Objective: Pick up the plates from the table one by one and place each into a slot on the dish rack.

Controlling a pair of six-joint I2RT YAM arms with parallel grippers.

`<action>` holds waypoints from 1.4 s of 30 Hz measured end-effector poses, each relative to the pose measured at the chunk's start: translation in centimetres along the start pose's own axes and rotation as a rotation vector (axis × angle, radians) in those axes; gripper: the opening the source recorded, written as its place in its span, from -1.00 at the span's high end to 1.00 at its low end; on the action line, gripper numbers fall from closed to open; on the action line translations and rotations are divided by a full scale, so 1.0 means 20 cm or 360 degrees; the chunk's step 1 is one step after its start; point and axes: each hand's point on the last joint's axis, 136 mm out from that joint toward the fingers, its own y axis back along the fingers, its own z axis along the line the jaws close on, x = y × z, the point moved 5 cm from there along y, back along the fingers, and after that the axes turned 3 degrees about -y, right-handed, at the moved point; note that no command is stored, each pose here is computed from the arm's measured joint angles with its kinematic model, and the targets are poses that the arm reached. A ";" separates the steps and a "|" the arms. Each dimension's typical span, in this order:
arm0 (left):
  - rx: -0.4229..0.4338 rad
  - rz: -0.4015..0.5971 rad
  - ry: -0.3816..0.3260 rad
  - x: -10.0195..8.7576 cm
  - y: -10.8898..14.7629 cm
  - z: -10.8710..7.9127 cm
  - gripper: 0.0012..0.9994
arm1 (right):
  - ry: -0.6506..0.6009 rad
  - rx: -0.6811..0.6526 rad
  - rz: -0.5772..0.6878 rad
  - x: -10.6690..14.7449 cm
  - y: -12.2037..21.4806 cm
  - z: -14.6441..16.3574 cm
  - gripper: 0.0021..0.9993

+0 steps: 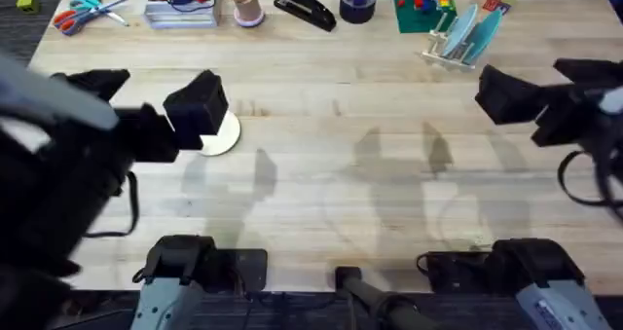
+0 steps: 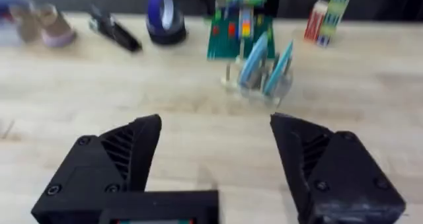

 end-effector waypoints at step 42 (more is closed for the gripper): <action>0.0209 0.0856 0.0360 0.09 -0.21 0.09 0.92 | -0.0072 0.0051 0.0911 0.04 -0.26 -0.02 -0.99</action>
